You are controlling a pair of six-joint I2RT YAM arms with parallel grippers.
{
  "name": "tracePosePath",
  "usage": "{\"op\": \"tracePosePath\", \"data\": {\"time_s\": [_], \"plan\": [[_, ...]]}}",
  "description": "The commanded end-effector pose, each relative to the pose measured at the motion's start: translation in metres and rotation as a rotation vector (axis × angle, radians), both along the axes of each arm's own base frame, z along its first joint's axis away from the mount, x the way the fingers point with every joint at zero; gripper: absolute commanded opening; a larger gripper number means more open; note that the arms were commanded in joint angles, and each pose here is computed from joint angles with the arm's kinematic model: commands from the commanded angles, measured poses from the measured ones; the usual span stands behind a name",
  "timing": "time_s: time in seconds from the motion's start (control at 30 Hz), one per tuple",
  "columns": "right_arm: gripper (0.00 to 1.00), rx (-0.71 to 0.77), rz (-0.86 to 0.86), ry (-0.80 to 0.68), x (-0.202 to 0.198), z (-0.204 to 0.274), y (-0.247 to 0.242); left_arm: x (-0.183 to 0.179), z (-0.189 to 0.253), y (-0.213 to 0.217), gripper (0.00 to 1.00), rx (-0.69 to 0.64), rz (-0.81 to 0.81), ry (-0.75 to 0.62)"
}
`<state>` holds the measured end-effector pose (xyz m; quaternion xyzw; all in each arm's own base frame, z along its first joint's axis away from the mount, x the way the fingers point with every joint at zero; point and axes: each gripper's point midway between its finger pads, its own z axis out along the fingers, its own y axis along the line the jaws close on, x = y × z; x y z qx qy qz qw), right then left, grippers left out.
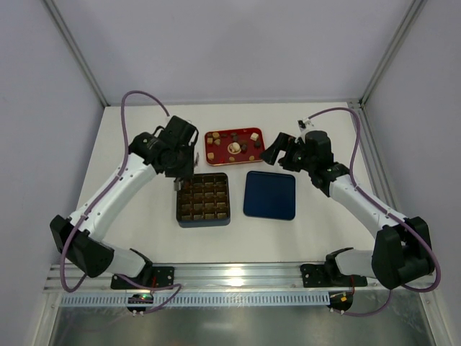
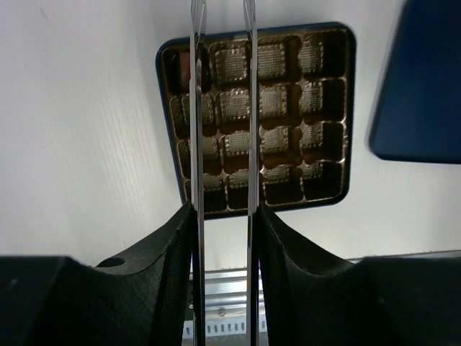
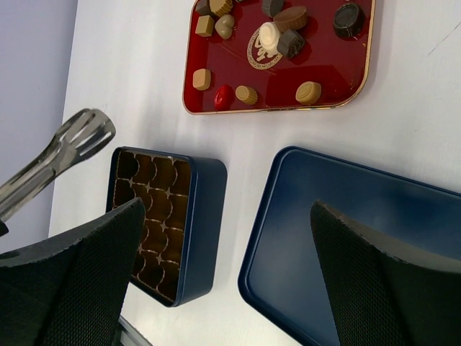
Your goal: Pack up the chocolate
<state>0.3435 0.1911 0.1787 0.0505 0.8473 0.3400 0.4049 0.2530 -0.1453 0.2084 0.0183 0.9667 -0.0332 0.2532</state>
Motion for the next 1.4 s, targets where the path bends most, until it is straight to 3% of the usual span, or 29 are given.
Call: {"op": "tracePosePath", "data": {"time_s": [0.0, 0.4, 0.83, 1.37], "plan": [[0.96, 0.008, -0.002, -0.102, 0.009, 0.036, 0.001, 0.031, 0.021, -0.024, 0.38, -0.055, -0.046, -0.072], [0.96, -0.026, -0.011, -0.117, -0.001, 0.045, -0.007, 0.102, 0.006, -0.103, 0.38, -0.110, -0.191, -0.019], [0.96, -0.033, -0.007, -0.108, -0.005, 0.039, -0.009, 0.096, -0.039, -0.124, 0.38, -0.047, -0.237, 0.084], [0.96, -0.030, -0.003, -0.106, -0.007, 0.037, -0.008, 0.098, -0.053, -0.120, 0.39, 0.010, -0.232, 0.098]]}}
